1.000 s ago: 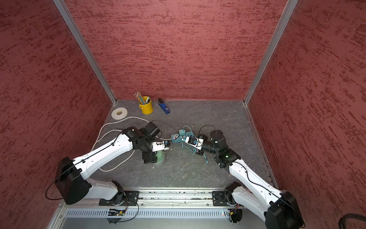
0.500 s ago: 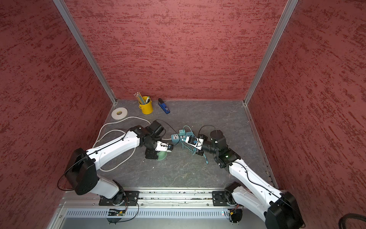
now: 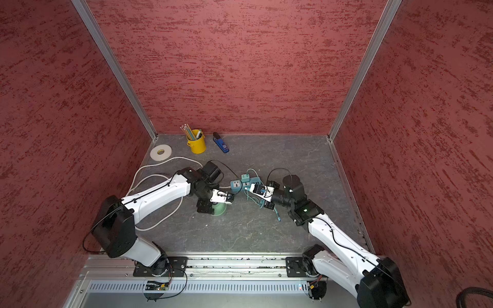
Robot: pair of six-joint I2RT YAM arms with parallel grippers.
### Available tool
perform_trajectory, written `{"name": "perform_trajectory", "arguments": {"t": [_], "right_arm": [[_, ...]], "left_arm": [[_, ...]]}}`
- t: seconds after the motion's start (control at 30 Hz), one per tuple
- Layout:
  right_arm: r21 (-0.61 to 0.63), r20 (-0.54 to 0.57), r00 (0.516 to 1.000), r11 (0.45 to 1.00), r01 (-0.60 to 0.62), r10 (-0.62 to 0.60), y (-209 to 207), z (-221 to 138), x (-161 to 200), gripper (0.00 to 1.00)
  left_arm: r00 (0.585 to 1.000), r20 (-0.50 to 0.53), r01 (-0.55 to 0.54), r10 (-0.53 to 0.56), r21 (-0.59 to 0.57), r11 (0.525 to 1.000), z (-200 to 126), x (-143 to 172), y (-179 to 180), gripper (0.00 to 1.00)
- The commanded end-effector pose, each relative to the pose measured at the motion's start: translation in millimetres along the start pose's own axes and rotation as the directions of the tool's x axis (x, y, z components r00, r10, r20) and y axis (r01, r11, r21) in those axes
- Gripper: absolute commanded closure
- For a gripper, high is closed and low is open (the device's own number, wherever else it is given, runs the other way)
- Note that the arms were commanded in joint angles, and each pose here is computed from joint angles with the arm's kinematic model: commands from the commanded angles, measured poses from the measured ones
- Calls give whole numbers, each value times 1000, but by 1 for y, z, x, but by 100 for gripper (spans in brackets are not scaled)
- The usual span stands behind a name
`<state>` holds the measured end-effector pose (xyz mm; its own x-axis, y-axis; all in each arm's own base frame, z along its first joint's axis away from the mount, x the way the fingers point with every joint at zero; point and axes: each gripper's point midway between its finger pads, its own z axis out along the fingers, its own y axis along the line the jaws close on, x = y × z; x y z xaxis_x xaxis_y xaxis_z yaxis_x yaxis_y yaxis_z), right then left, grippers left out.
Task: Charge the cordless meat grinders
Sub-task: Adjust the cordless meat grinder at the center of the board.
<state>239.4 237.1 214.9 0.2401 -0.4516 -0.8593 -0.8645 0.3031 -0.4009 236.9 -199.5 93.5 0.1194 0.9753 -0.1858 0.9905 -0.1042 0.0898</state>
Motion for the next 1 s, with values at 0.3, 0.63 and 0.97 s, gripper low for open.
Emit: {"name": "perform_trajectory", "arguments": {"t": [0.3,0.63,0.97], "right_arm": [[-2,4,1000,1000,3,-3,0,-2,-5,100],[-13,3,1000,1000,1,-1,1,2,-3,100],[-15,12,1000,1000,4,-4,0,2,-6,100]], "left_arm": [[965,172,201,-199,10,980,-32,-20,-3,0],[720,325,642,-613,23,767,-63,-48,-8,0],[418,283,905,-863,-43,424,-59,-33,0,0]]}}
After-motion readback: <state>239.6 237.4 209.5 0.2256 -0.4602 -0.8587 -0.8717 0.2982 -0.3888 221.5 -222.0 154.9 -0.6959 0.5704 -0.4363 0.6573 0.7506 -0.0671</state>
